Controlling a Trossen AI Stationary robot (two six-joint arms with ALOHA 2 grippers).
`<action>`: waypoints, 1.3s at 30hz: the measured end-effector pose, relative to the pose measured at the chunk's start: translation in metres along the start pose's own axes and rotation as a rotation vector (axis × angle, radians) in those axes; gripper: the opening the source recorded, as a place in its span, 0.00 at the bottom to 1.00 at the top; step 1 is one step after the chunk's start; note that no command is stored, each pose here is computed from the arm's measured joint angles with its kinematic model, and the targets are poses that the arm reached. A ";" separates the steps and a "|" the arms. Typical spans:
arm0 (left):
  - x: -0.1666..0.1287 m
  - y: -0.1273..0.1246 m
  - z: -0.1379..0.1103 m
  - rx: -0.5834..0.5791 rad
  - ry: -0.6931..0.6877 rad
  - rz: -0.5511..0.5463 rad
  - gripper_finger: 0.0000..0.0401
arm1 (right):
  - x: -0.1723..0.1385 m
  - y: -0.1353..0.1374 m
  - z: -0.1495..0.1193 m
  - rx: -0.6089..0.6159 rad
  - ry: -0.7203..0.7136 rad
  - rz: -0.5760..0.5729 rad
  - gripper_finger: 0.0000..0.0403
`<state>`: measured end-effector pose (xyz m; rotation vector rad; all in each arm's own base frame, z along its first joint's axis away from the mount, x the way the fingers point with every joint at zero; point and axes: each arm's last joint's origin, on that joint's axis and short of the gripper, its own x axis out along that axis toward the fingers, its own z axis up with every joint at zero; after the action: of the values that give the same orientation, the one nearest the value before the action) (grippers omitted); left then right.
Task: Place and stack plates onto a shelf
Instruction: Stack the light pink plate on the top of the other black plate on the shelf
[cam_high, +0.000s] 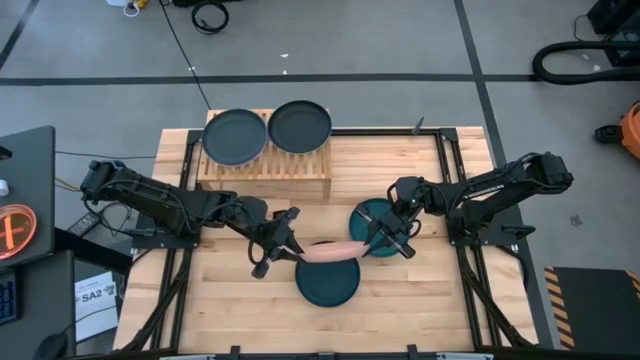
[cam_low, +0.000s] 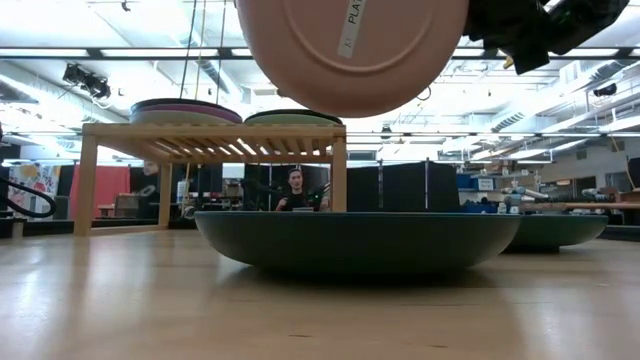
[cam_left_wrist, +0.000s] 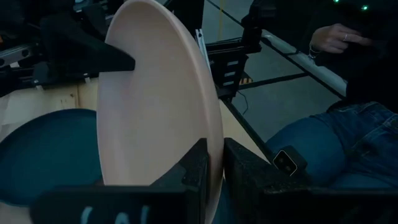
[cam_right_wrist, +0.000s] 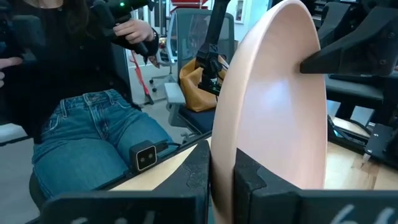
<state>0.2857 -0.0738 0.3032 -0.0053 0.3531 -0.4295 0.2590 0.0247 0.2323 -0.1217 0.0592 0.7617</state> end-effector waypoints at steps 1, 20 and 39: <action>0.000 0.000 0.000 0.000 0.000 0.000 0.13 | 0.000 0.000 0.000 0.000 0.000 0.000 0.08; 0.000 0.003 0.001 -0.004 -0.008 0.077 0.39 | -0.005 -0.005 -0.002 0.149 0.015 -0.034 0.08; 0.000 0.004 -0.003 -0.005 0.027 0.147 0.46 | -0.047 0.024 0.018 0.384 0.165 -0.176 0.08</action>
<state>0.2864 -0.0699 0.3001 0.0213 0.3783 -0.2832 0.2088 0.0121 0.2528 0.1744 0.3456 0.5515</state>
